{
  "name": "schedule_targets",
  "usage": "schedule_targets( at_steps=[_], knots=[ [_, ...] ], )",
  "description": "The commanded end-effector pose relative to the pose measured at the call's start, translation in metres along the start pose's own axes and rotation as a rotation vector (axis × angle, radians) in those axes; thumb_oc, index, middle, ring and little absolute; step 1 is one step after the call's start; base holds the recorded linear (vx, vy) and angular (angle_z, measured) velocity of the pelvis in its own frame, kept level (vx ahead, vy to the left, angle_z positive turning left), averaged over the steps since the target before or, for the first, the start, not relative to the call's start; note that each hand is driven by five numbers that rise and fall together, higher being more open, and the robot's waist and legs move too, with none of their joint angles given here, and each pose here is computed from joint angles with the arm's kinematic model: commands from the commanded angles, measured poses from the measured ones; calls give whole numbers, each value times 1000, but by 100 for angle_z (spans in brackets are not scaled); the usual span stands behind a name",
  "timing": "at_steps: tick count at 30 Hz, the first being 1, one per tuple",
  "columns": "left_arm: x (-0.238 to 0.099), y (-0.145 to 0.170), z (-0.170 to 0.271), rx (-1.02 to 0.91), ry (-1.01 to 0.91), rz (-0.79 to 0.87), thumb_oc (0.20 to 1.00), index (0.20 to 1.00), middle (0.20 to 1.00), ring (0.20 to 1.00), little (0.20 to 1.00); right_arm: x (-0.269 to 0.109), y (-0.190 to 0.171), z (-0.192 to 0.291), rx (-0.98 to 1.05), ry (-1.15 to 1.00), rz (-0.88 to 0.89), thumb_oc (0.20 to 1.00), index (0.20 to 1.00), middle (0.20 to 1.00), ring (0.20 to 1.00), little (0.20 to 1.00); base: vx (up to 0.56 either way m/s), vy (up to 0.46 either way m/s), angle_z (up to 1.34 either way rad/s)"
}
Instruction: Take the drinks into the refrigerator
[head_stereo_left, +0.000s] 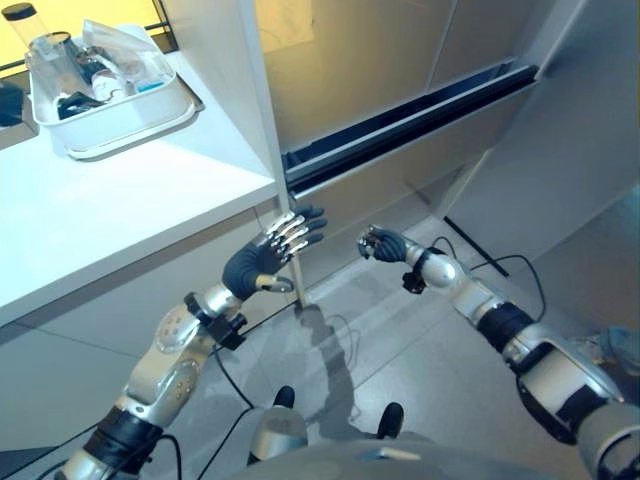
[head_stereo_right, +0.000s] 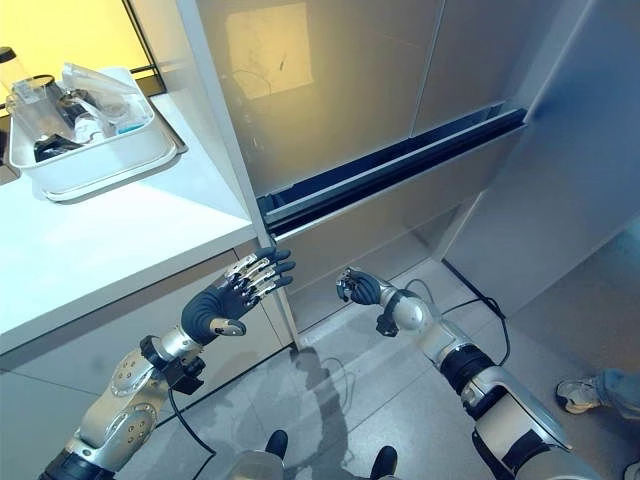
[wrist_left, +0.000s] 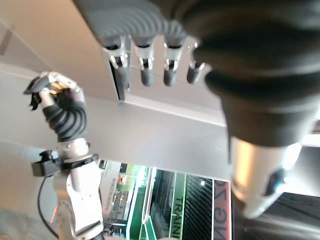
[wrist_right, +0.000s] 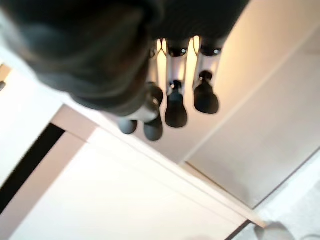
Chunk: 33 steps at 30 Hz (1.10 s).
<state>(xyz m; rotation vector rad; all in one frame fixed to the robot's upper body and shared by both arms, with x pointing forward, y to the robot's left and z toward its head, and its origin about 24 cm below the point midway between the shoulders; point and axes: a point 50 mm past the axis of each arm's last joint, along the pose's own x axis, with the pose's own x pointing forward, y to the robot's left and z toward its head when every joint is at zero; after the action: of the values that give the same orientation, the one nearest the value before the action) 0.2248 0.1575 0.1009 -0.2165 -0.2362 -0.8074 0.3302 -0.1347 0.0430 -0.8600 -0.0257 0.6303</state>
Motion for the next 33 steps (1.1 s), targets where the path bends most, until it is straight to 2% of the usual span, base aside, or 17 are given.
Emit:
schedule_targets(
  at_steps=[1, 16, 17, 18, 28, 30, 33],
  knots=[
    [6, -3, 12, 34, -72, -41, 1000, 1000, 1000, 1000, 1000, 3, -26, 21, 31, -119, -96, 200, 200, 200, 200, 200, -7, 12, -22],
    [-1, 1, 11, 56, -71, 2, 1000, 1000, 1000, 1000, 1000, -11, -10, 4, 144, -87, -116, 200, 200, 200, 200, 200, -13, 11, -11],
    [-4, 3, 10, 60, -67, 24, 1000, 1000, 1000, 1000, 1000, -15, -7, 1, 191, -87, -128, 818, 818, 818, 818, 818, -30, 24, -7],
    [-6, 4, 8, 63, -59, 40, 1000, 1000, 1000, 1000, 1000, -18, -6, -1, 217, -82, -137, 1000, 1000, 1000, 1000, 1000, -29, 33, -11],
    [-38, 26, -16, 226, 72, 247, 1000, 1000, 1000, 1000, 1000, -65, 19, -44, 432, 31, -235, 1000, 1000, 1000, 1000, 1000, -17, 19, -12],
    [-57, 37, -40, 291, 208, 349, 1000, 1000, 1000, 1000, 1000, -86, 37, -66, 514, 133, -261, 1000, 1000, 1000, 1000, 1000, -37, 6, -15],
    [-72, 43, -61, 295, 304, 430, 1000, 1000, 1000, 1000, 1000, -100, 51, -80, 531, 206, -246, 1000, 1000, 1000, 1000, 1000, -44, 5, -13]
  ],
)
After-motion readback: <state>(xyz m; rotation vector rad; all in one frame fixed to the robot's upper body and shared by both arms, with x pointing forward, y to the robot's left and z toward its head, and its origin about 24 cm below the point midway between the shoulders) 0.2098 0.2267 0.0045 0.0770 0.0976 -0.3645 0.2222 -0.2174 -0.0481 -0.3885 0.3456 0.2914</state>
